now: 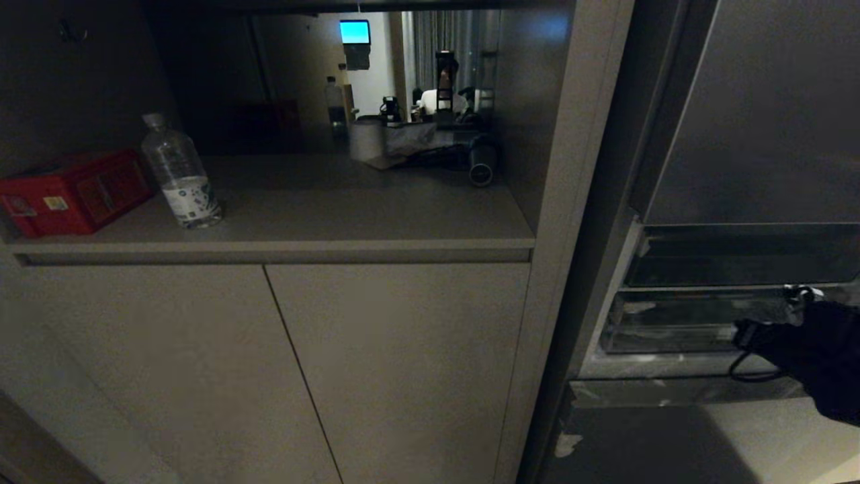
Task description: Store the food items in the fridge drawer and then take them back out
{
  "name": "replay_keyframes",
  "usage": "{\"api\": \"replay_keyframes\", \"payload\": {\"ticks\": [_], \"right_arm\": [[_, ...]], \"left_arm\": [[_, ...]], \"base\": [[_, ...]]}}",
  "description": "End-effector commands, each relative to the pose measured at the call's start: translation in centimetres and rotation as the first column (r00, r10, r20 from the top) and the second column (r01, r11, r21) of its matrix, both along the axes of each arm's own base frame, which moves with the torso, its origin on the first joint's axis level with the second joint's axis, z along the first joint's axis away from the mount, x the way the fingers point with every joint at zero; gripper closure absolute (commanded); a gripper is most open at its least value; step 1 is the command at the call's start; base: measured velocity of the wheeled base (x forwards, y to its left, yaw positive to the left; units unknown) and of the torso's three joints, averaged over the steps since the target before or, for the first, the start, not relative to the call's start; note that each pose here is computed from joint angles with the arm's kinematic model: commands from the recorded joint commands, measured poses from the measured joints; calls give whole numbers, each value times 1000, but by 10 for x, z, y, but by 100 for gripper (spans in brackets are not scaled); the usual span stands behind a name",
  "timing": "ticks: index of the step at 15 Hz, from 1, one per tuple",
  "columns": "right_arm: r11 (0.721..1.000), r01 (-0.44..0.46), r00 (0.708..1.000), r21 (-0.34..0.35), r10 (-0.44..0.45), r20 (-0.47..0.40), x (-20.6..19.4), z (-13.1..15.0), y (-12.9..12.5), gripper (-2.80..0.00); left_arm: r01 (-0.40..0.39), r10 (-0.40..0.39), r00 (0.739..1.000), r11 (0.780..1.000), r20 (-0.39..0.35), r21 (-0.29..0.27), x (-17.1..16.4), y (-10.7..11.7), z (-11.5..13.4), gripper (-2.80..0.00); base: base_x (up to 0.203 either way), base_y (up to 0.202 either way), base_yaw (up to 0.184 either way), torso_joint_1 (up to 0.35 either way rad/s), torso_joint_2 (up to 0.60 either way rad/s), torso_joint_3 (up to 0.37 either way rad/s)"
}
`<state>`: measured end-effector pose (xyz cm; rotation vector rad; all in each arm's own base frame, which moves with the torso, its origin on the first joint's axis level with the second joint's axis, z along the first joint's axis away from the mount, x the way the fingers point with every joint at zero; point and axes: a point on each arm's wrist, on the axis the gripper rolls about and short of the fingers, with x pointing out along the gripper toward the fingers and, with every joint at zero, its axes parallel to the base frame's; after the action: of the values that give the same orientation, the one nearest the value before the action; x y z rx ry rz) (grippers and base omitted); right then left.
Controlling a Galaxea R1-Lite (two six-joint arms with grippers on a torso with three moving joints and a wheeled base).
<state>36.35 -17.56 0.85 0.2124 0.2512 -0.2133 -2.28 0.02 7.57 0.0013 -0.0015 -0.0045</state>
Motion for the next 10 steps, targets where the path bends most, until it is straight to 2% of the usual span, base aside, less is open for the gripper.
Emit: {"api": "replay_keyframes", "payload": {"ticks": [1, 4, 8, 10], "right_arm": [[998, -47, 999, 37, 46, 14, 12, -16, 19, 0], [996, -36, 999, 82, 34, 21, -22, 4, 31, 0], [996, 40, 998, 80, -43, 35, -85, 42, 29, 0], [993, 105, 994, 50, -106, 20, -126, 57, 28, 0]], "left_arm": [[0, 0, 1000, 1000, 1, 0, 0, 0, 0, 0], [0, 0, 1000, 1000, 0, 0, 0, 0, 0, 0], [1, -1, 1000, 1000, 2, 2, 0, 0, 0, 0], [0, 0, 1000, 1000, 0, 2, 0, 0, 0, 0]], "base": [[0, 0, 0, 0, 0, 0], [0, 0, 0, 0, 0, 0], [0, 0, 0, 0, 0, 0], [0, 0, 0, 0, 0, 0]]}}
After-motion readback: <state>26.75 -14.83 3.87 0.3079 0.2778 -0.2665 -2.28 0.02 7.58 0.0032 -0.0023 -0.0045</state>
